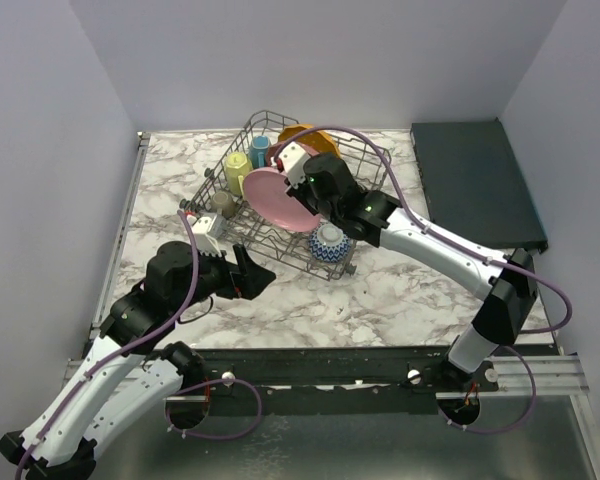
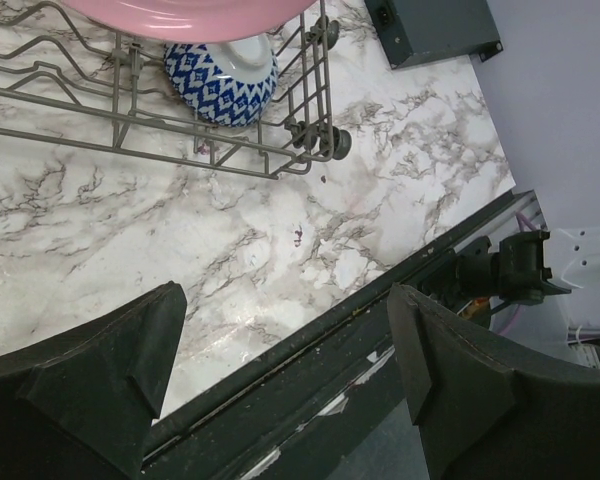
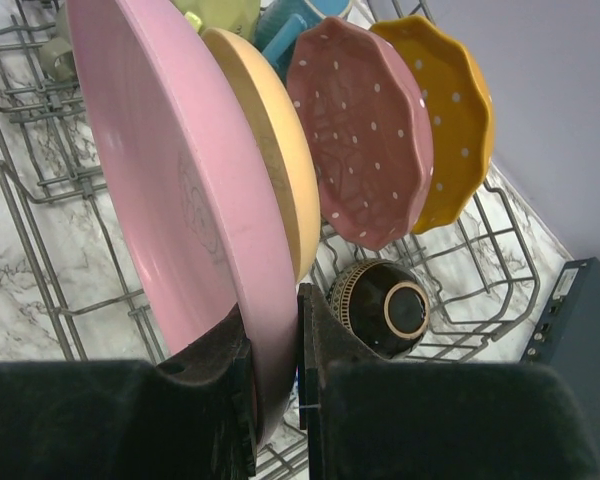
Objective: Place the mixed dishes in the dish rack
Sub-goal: Insert the plate into the dish rack.
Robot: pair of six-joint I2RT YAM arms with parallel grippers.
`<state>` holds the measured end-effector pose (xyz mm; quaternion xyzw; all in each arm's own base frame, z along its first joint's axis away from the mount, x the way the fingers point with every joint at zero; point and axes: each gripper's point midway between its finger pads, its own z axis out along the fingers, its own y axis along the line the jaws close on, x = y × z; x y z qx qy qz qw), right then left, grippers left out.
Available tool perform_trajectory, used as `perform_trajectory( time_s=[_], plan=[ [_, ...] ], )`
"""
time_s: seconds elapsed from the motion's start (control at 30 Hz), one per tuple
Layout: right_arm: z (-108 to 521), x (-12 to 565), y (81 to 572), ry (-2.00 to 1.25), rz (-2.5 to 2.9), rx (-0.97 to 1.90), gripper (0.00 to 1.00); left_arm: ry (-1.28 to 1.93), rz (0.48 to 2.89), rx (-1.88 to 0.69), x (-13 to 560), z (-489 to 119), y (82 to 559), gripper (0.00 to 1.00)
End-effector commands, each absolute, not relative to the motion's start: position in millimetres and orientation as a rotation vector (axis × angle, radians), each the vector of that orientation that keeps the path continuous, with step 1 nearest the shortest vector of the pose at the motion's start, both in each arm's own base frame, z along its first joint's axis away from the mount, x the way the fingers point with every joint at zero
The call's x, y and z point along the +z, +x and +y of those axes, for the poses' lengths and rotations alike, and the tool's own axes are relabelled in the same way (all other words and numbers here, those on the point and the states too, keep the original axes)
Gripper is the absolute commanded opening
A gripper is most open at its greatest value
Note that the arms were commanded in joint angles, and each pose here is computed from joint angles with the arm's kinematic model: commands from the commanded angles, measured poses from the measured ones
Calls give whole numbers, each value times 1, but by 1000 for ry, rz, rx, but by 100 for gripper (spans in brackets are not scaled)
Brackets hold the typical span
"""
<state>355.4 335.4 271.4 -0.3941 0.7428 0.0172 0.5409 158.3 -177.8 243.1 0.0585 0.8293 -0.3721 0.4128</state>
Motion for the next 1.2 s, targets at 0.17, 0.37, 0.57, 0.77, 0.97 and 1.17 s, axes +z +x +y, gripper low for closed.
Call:
perform_trajectory(
  time_s=[0.17, 0.37, 0.57, 0.77, 0.97, 1.17],
  plan=[
    [365, 272, 377, -960, 1663, 36, 0, 175, 2065, -948, 243, -180, 158, 90],
    [372, 260, 387, -987, 1649, -5, 0, 173, 2062, -946, 244, -180, 158, 90],
    [377, 248, 395, -1025, 1639, -51, 0, 172, 2063, -941, 243, -179, 159, 90],
    [379, 243, 398, -1030, 1635, -56, 0, 172, 2062, -941, 243, -179, 159, 90],
    [379, 232, 399, -1040, 1649, -65, 0, 169, 2061, -940, 243, -179, 159, 90],
    [379, 221, 399, -1052, 1664, -70, 0, 168, 2062, -939, 243, -179, 160, 90]
  ],
)
